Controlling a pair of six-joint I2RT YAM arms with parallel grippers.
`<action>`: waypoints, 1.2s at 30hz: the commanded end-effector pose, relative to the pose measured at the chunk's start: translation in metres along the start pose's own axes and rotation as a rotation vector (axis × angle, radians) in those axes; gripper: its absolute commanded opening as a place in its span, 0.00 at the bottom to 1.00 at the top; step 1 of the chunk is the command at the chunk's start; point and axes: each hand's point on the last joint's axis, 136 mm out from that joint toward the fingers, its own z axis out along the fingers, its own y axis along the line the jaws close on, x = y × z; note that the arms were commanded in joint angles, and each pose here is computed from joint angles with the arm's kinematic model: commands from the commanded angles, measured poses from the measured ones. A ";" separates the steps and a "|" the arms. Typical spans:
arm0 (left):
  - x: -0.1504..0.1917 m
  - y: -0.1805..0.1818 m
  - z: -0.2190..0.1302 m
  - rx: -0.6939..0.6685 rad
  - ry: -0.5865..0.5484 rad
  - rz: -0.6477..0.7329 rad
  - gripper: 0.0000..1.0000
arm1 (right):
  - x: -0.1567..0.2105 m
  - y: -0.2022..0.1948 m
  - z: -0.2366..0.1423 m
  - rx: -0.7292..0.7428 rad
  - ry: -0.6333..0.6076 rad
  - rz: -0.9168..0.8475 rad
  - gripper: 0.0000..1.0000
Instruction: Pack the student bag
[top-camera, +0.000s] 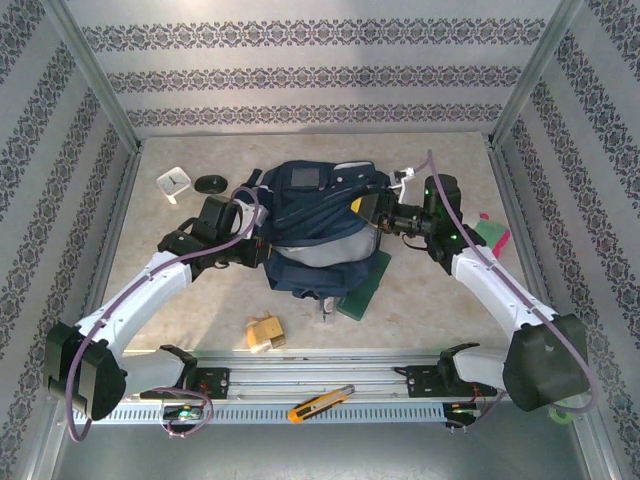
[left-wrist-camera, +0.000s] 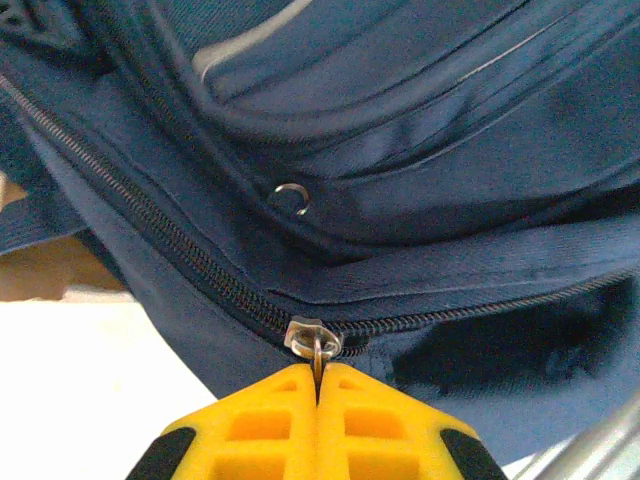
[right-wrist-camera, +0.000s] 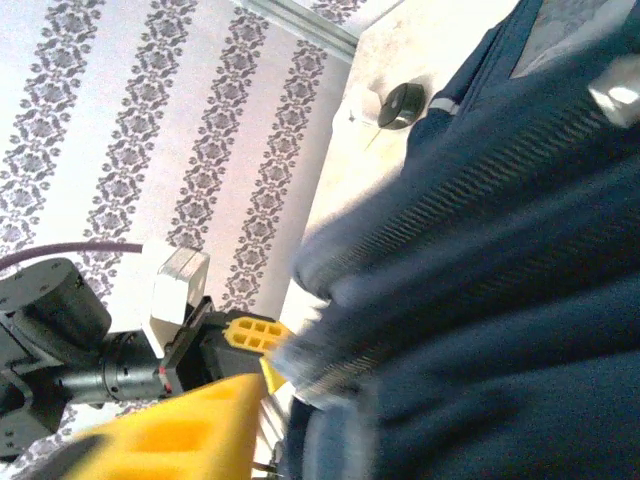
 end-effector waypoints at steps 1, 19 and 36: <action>-0.014 -0.036 -0.005 0.186 -0.086 0.088 0.00 | -0.001 -0.003 -0.024 0.182 -0.041 -0.155 0.55; 0.026 -0.078 0.012 0.443 0.021 0.243 0.00 | 0.130 0.034 0.025 0.075 0.370 -1.194 0.60; 0.034 -0.034 0.031 0.167 0.062 0.282 0.00 | 0.136 0.011 0.061 -0.009 0.465 -1.244 0.00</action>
